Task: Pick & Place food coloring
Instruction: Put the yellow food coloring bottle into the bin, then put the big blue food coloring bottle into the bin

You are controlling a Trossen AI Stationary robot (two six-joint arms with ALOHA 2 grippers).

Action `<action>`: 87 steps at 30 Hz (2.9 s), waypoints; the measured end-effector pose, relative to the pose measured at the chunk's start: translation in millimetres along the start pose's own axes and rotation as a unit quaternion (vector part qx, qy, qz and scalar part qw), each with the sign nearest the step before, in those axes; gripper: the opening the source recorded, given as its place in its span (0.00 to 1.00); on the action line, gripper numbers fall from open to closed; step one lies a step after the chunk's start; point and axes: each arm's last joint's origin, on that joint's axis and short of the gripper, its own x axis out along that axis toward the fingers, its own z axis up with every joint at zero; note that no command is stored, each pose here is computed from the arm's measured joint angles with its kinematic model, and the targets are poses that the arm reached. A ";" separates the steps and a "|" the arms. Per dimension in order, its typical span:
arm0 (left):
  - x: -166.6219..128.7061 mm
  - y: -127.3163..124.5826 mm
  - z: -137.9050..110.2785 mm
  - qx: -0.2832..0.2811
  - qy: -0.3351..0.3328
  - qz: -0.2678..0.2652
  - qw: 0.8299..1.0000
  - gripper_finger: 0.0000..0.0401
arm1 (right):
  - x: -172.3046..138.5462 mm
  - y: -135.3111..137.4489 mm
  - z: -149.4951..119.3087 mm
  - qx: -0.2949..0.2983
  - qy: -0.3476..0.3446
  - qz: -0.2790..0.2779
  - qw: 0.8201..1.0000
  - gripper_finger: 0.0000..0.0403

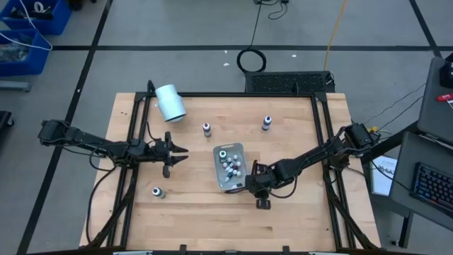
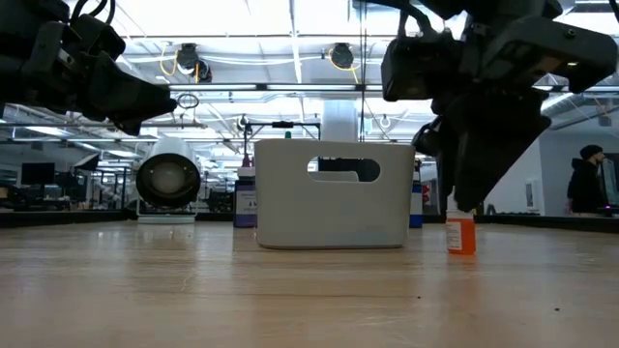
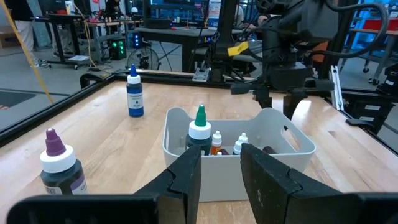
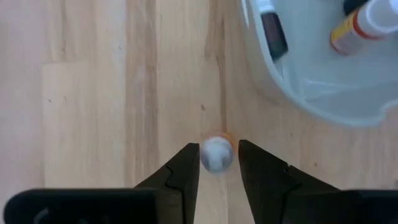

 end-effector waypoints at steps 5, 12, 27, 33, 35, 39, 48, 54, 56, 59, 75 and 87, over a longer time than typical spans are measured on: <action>0.0 0.0 0.0 0.000 0.000 0.000 1.000 0.29 | 0.0 -0.8 -1.9 0.000 0.010 -0.004 1.000 0.18; 0.0 0.0 0.0 0.000 0.000 0.000 1.000 0.29 | -0.2 1.0 0.4 -0.021 0.001 0.013 1.000 0.10; 0.0 0.0 0.0 0.000 0.000 0.000 1.000 0.29 | -107.0 -10.0 50.6 -0.080 -0.111 -0.047 0.989 0.10; 0.0 -0.1 0.0 0.000 0.000 0.000 1.000 0.29 | -89.5 -39.4 73.0 -0.109 -0.074 -0.045 0.990 0.10; 0.0 -0.1 0.6 -0.001 -0.003 0.000 1.000 0.29 | -78.3 -46.0 74.6 -0.113 -0.050 -0.039 0.992 0.10; 0.0 -0.1 0.7 -0.001 -0.003 0.000 1.000 0.29 | -55.6 -53.7 71.2 -0.120 0.005 -0.046 0.992 0.10; 0.0 -0.1 0.7 -0.001 -0.003 0.000 1.000 0.29 | -21.5 -61.7 70.8 -0.142 0.048 -0.036 0.988 0.10; 0.0 -0.1 0.7 -0.001 -0.003 0.000 1.000 0.29 | -7.6 -66.6 69.4 -0.152 0.067 -0.037 0.985 0.10; 0.0 -0.1 0.6 -0.001 -0.003 0.000 1.000 0.29 | -4.9 -67.1 69.2 -0.156 0.070 -0.036 0.985 0.10; 0.0 -0.1 0.6 -0.001 -0.003 0.000 1.000 0.29 | -0.5 -67.7 69.0 -0.159 0.073 -0.036 0.984 0.10; 0.0 -0.1 0.5 -0.001 -0.002 0.000 1.000 0.29 | -0.6 -67.1 68.9 -0.125 0.071 -0.040 0.989 0.37; 0.0 0.0 0.4 0.000 -0.002 0.000 1.000 0.29 | -67.7 -51.6 68.4 -0.087 0.000 -0.043 0.995 0.37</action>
